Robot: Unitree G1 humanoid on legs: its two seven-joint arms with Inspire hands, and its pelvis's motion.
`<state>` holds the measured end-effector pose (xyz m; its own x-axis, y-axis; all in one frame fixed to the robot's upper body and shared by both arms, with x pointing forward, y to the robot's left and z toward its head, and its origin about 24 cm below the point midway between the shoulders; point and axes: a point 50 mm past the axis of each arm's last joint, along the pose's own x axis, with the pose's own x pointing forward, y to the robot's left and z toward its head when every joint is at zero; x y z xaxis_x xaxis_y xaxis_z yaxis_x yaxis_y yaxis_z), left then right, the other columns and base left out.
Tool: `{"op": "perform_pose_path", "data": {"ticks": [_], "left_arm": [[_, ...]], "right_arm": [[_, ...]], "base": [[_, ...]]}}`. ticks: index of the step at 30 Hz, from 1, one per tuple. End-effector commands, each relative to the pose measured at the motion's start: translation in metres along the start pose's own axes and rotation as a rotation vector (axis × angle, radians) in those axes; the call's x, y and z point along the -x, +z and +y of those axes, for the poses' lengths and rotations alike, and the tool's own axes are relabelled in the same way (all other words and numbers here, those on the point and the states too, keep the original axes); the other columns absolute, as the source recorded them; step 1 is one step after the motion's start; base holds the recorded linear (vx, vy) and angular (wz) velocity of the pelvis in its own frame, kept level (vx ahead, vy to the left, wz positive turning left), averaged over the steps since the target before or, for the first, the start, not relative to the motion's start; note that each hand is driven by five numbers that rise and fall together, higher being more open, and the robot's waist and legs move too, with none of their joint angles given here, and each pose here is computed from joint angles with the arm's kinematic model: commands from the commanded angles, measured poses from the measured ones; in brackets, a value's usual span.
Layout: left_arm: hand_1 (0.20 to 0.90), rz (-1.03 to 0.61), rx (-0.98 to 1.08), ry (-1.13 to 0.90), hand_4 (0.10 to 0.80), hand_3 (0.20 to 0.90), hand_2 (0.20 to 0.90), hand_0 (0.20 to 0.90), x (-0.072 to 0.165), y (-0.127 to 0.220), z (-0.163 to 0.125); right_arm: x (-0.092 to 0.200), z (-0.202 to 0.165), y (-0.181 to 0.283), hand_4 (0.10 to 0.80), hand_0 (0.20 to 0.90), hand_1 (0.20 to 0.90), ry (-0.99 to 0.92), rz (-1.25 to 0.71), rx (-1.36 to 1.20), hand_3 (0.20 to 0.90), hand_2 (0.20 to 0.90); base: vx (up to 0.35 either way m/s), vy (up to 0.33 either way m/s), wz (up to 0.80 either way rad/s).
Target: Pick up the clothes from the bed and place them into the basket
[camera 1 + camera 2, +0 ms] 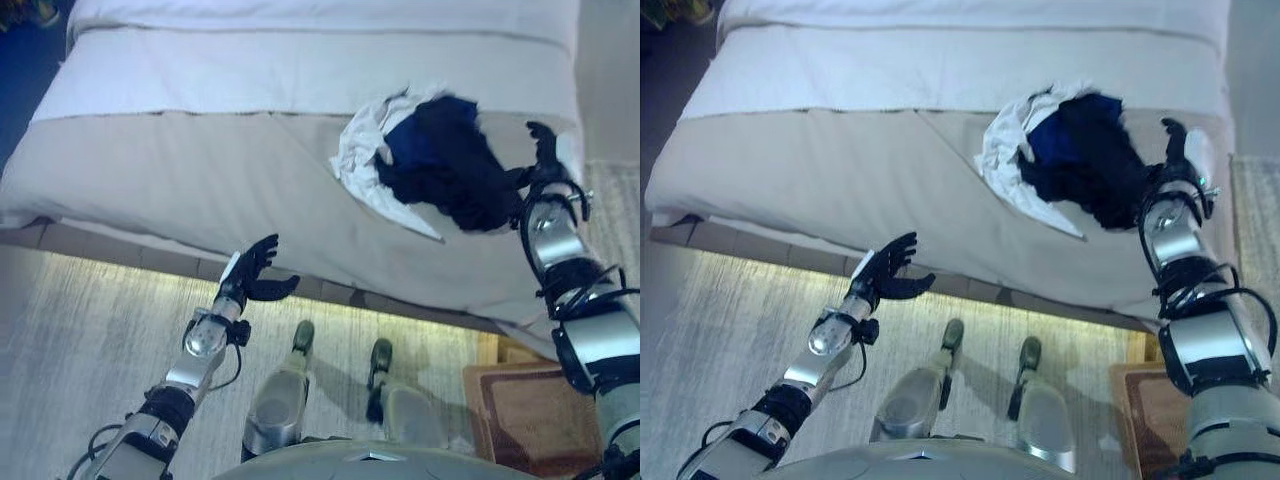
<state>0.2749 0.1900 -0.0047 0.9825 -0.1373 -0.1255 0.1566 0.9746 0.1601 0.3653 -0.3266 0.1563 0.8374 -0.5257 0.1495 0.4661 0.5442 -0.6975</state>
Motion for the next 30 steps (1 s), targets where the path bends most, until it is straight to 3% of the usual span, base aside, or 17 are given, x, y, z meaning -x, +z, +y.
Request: {"op": "perform_pose_path", "data": {"ticks": [1, 8, 27, 28, 30], "left_arm": [[0.9, -0.278, 0.062, 0.031, 0.8, 0.9, 0.9, 0.9, -0.005, 0.052, 0.01], [0.9, -0.37, 0.11, 0.029, 0.8, 0.9, 0.9, 0.9, -0.005, 0.075, 0.006], [0.9, -0.445, 0.114, -0.021, 0.8, 0.9, 0.9, 0.9, 0.006, 0.093, -0.002], [0.9, -0.456, 0.117, -0.02, 0.8, 0.9, 0.9, 0.9, 0.007, 0.096, -0.001], [0.9, -0.469, 0.127, -0.017, 0.8, 0.9, 0.9, 0.9, 0.008, 0.1, -0.001]], "right_arm": [[-0.007, -0.022, 0.037, 0.8, 0.9, 0.9, -0.1, -0.17, 0.071, 0.9, 0.9], [-0.009, -0.023, 0.045, 0.8, 0.9, 0.9, -0.12, -0.18, 0.099, 0.9, 0.9], [-0.022, -0.06, 0.077, 0.8, 0.9, 0.9, -0.201, -0.146, 0.11, 0.9, 0.9], [-0.023, -0.062, 0.079, 0.731, 0.841, 0.841, -0.205, -0.138, 0.132, 0.831, 0.841], [-0.024, -0.067, 0.08, 0.737, 0.846, 0.846, -0.218, -0.125, 0.148, 0.837, 0.846]], "base": [[-0.013, 0.021, 0.11], [0.011, -0.001, 0.11], [0.003, -0.011, 0.03], [0.0, 0.0, 0.0], [0.0, 0.0, 0.0]]}}
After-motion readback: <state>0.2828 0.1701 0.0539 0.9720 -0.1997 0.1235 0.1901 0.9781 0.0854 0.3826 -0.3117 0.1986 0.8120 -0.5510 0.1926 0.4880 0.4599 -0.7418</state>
